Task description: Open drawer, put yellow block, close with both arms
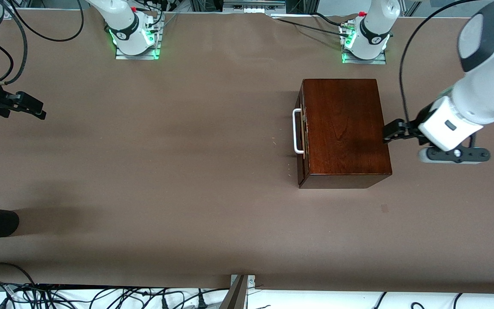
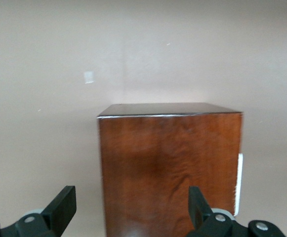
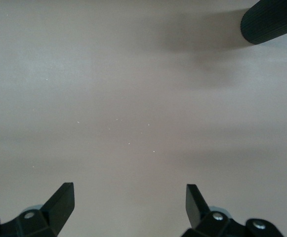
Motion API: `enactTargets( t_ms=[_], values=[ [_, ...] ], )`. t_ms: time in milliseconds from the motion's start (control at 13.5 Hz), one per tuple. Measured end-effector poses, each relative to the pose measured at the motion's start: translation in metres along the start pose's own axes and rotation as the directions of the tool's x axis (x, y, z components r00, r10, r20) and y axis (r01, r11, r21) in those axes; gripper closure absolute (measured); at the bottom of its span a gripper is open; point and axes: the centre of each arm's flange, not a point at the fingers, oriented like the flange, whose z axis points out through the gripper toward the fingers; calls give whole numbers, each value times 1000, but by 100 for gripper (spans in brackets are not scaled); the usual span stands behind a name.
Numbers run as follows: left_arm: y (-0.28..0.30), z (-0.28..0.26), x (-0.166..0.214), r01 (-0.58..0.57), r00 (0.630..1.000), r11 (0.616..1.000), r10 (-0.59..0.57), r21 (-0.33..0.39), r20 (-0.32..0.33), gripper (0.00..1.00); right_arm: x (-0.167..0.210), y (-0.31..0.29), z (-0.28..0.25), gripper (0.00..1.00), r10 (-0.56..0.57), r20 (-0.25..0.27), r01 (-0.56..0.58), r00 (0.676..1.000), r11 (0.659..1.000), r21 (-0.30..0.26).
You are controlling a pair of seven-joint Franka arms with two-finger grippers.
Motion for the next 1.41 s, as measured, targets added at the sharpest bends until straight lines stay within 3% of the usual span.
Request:
enactTargets(
  t_ms=[148, 519, 1407],
  values=[
    [-24, 4, -12, 12, 1000, 999, -12, 34, 9, 0, 0, 0, 0, 0, 0, 0, 0, 1000, 1000, 0],
    [-38, 0, -38, -9, 999, 994, 14, 110, -49, 0, 3, 0, 5, 0, 0, 8, 0, 1000, 1000, -2],
    [-29, 7, -80, -58, 995, 994, 65, 95, -70, 0, 11, 0, 20, 0, 4, 26, -4, 1000, 1000, -7]
  ],
)
